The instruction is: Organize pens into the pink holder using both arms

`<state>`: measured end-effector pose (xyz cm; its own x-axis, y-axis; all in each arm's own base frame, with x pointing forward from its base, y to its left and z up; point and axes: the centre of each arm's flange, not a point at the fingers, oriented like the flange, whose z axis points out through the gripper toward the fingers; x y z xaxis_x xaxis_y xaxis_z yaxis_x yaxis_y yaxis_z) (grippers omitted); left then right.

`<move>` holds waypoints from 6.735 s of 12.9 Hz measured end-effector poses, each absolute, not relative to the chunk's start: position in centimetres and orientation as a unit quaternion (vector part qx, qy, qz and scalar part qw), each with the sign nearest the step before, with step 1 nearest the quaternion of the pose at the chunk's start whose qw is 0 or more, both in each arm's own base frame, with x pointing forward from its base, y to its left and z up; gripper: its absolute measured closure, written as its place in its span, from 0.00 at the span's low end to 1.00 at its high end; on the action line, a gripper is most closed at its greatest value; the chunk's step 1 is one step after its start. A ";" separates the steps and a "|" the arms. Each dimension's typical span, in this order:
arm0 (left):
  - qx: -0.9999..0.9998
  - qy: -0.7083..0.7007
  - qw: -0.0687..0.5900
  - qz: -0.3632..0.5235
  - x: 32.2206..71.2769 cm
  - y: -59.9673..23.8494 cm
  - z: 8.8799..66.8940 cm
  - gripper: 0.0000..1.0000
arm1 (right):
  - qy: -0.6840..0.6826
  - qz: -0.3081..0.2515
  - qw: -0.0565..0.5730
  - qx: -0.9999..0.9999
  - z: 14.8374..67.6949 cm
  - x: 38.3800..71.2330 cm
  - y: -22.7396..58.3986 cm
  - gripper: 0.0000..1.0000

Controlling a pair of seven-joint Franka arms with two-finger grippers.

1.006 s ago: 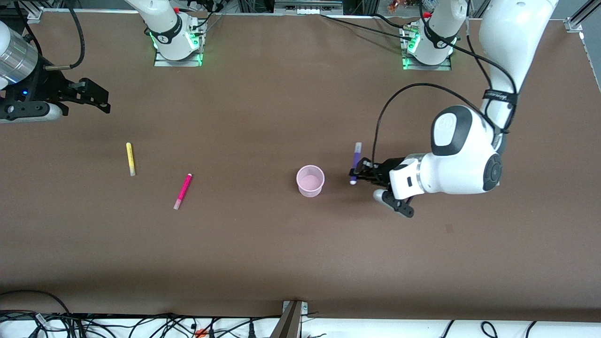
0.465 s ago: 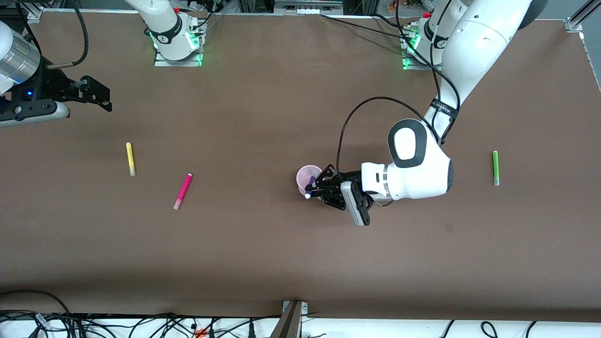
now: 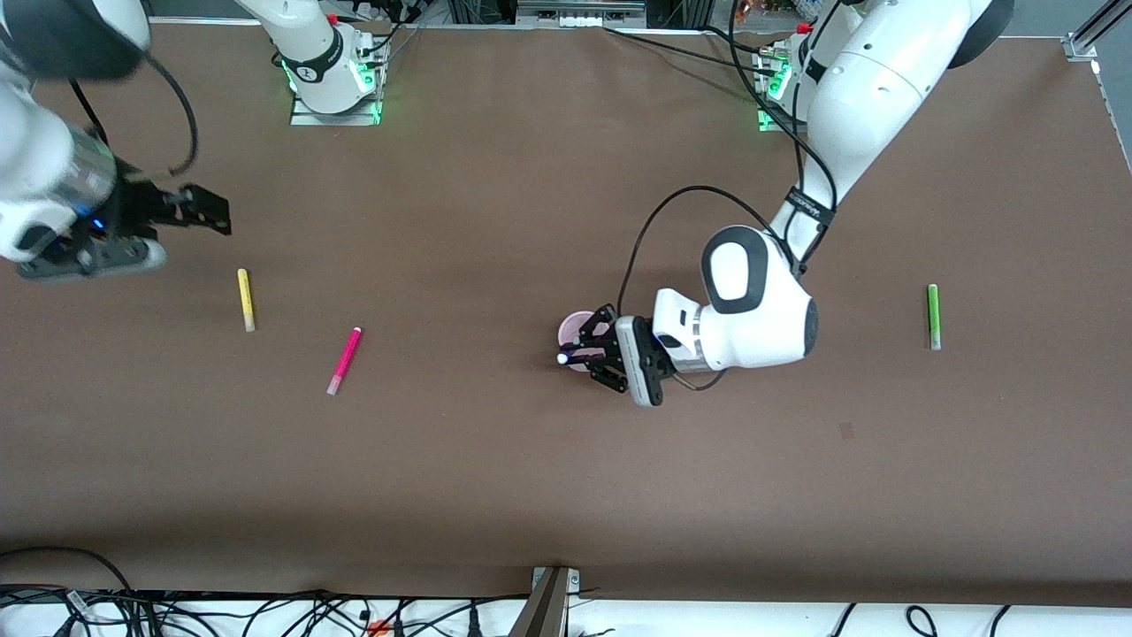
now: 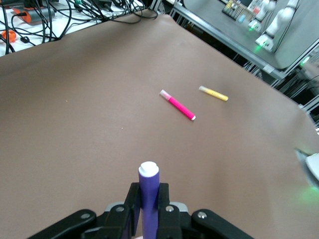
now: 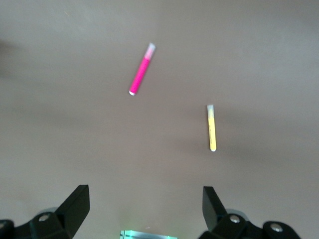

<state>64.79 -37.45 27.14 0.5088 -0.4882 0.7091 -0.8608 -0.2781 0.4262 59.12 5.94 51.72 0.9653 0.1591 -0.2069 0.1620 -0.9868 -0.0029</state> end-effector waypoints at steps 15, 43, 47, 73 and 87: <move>0.829 -0.412 0.377 0.031 62.4 -34.4 36.2 0.00 | -0.146 -0.141 -0.010 0.979 20.2 62.1 12.1 0.21; 0.999 0.017 -0.028 0.005 55.3 -7.4 59.8 0.00 | -0.372 -0.386 -0.229 0.813 33.6 62.5 27.1 0.82; 1.000 0.021 -0.017 -0.008 55.1 -7.3 59.6 0.00 | -0.472 -0.416 -0.315 0.711 34.9 61.6 36.8 0.82; 0.999 0.026 0.002 -0.023 54.8 -7.6 59.3 0.00 | -0.475 -0.328 -0.384 0.721 26.6 61.6 45.1 0.00; 0.999 0.023 0.002 -0.023 54.8 -8.0 59.4 0.00 | -0.044 -0.053 -0.110 0.992 57.4 57.7 19.7 0.00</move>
